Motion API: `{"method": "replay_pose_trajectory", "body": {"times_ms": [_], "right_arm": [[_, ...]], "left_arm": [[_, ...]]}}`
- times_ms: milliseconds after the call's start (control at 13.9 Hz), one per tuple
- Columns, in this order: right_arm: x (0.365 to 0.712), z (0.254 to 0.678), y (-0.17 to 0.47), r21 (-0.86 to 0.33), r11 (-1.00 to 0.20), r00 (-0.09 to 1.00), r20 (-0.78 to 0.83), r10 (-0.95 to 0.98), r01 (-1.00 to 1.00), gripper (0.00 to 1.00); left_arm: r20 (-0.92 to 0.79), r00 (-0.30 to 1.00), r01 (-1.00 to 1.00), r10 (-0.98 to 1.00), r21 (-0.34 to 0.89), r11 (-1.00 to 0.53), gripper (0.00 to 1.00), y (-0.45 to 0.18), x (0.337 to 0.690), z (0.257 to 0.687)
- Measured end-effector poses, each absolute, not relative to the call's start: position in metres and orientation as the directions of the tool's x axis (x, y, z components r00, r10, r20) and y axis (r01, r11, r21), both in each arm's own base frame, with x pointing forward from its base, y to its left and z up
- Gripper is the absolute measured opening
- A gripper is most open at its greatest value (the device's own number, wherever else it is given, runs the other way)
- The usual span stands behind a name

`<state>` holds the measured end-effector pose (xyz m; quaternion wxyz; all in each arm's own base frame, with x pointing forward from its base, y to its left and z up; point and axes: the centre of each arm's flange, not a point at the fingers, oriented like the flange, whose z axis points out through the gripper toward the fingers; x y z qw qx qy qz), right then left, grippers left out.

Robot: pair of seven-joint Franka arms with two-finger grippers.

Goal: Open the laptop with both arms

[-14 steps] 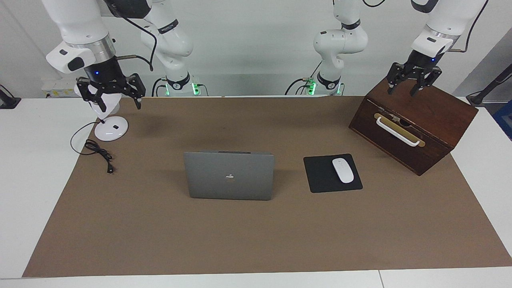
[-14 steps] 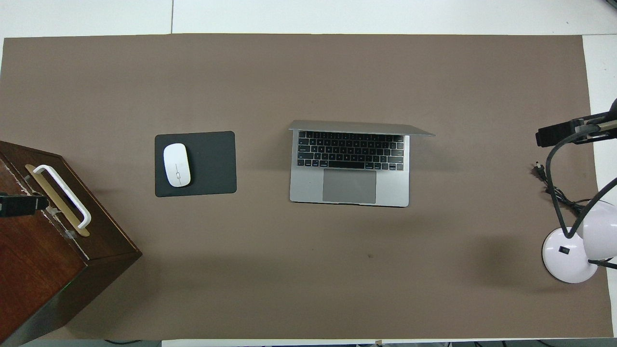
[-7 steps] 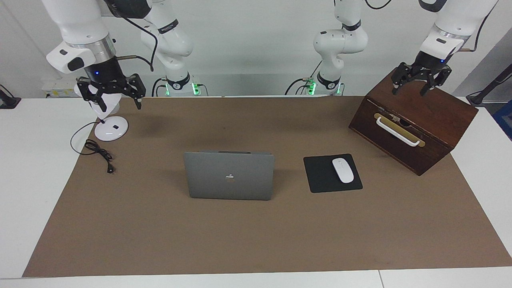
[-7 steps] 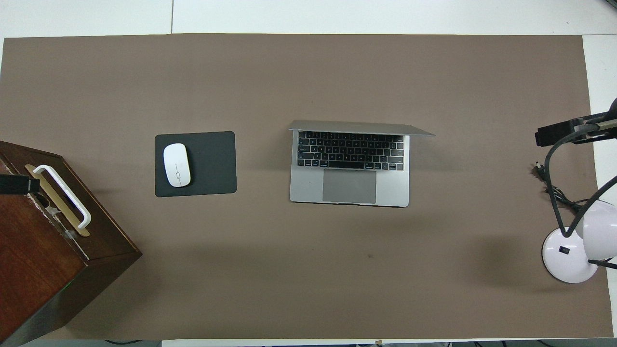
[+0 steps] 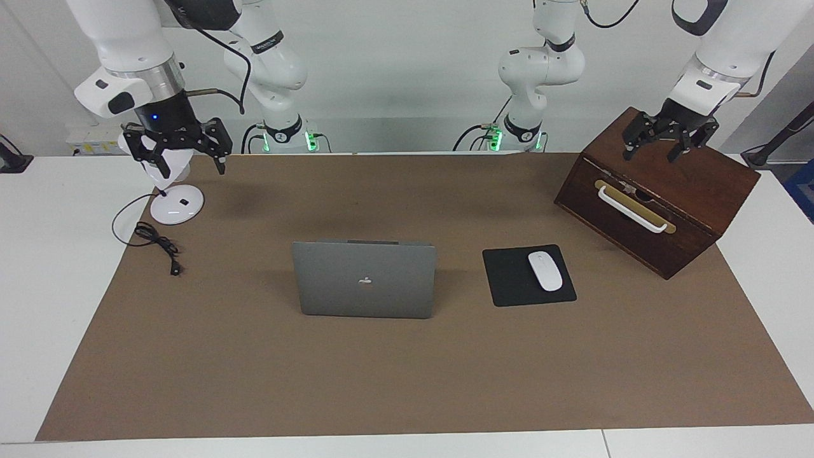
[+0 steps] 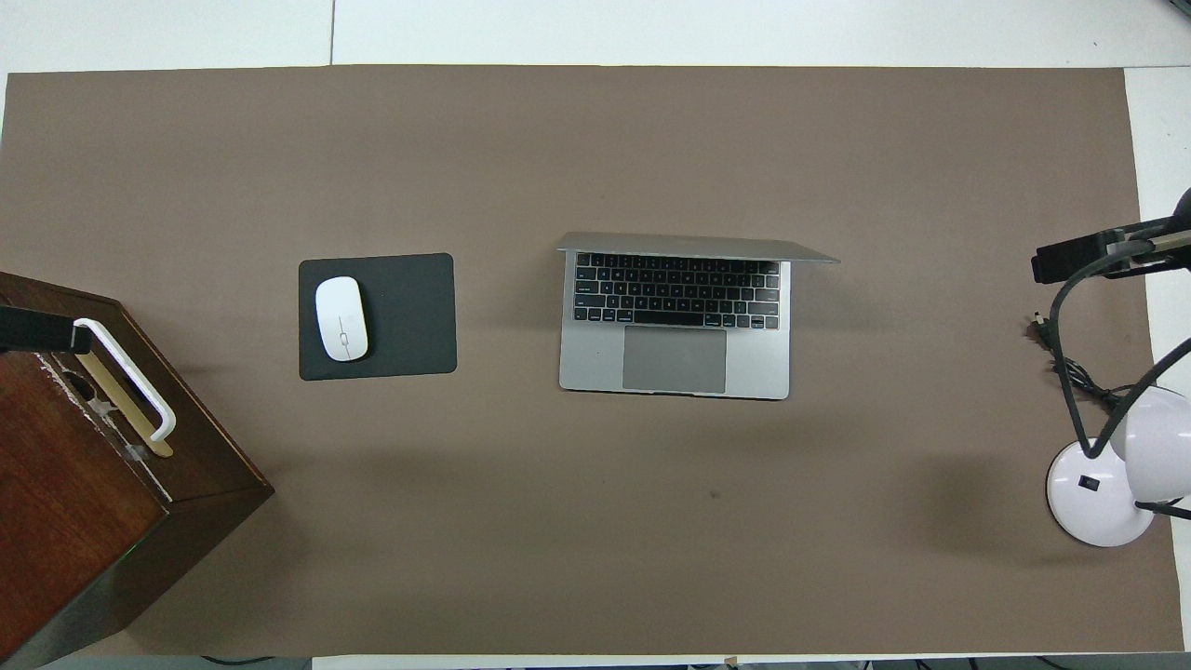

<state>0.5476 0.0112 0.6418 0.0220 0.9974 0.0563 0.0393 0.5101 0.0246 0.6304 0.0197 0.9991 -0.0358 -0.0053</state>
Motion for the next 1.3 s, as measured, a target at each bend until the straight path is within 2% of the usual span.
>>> {"method": "replay_pose_trajectory", "body": {"times_ms": [216,1298], "right_arm": [[0.548,0.642,0.011,0.048,-0.994,0.991,0.079,0.106,0.103,1.0],[0.539,0.658,0.029,0.057,-0.992,0.987,0.114,0.116,0.11,1.0]], "left_arm": [[-0.003,1.0,-0.018,-0.018,0.037,-0.999,1.0,0.018,0.513,0.637],[0.009,1.0,-0.006,-0.006,0.034,-0.999,1.0,0.018,0.517,0.637]]}}
